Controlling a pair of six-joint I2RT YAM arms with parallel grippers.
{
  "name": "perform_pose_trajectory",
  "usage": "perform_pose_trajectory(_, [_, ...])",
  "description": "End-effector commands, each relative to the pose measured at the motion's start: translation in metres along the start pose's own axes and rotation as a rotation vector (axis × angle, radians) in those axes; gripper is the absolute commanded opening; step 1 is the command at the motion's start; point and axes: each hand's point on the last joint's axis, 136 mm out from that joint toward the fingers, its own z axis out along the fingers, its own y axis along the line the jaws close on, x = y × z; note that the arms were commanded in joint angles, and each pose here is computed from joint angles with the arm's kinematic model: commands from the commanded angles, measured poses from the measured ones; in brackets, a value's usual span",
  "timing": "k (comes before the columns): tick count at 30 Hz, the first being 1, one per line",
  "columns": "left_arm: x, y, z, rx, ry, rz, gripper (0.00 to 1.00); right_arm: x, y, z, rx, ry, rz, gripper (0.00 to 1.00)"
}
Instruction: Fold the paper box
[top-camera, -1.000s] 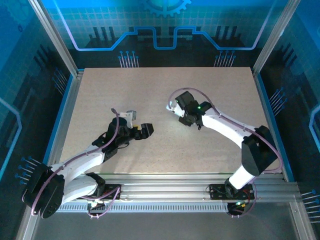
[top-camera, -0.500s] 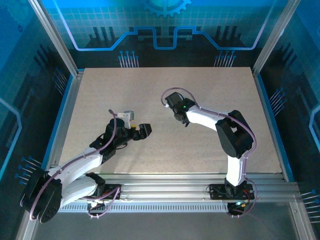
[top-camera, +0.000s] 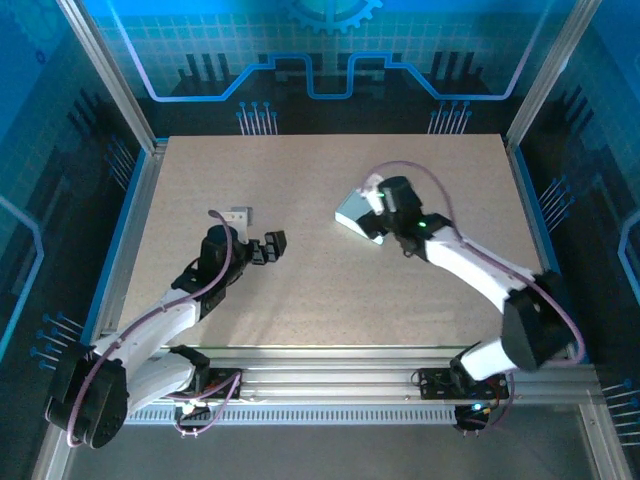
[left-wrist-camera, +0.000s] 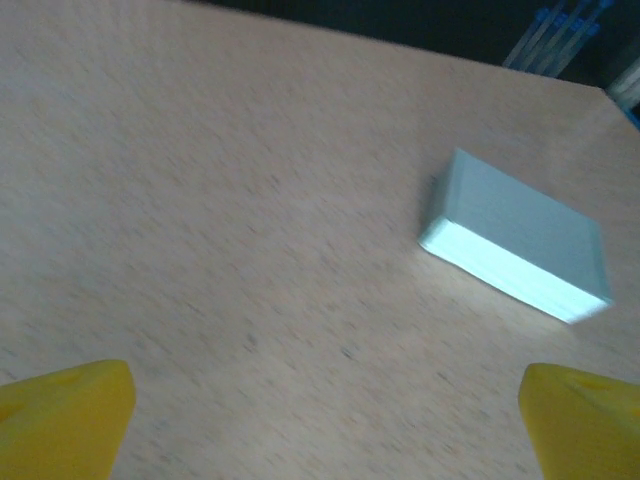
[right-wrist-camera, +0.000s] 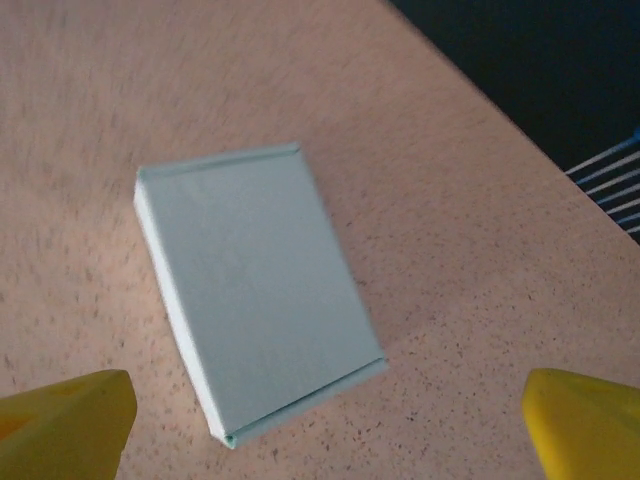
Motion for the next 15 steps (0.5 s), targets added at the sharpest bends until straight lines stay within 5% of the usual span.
perform_pose_trajectory(1, [-0.025,0.032,0.002,-0.154,-0.13,0.204,0.99,0.007,-0.017,-0.012,-0.055,-0.164,0.263,1.0])
perform_pose_trajectory(4, [-0.017,0.05,0.007,-0.17,-0.139,0.304,0.99,0.039,-0.042,-0.019,0.014,-0.202,0.338,1.0])
perform_pose_trajectory(9, [-0.001,0.088,0.022,-0.188,-0.118,0.186,0.99,0.093,-0.066,-0.014,0.174,-0.209,0.377,1.0])
perform_pose_trajectory(15, [0.0,0.107,0.038,-0.177,-0.168,0.209,0.99,0.122,-0.081,0.004,0.173,-0.26,0.508,1.0])
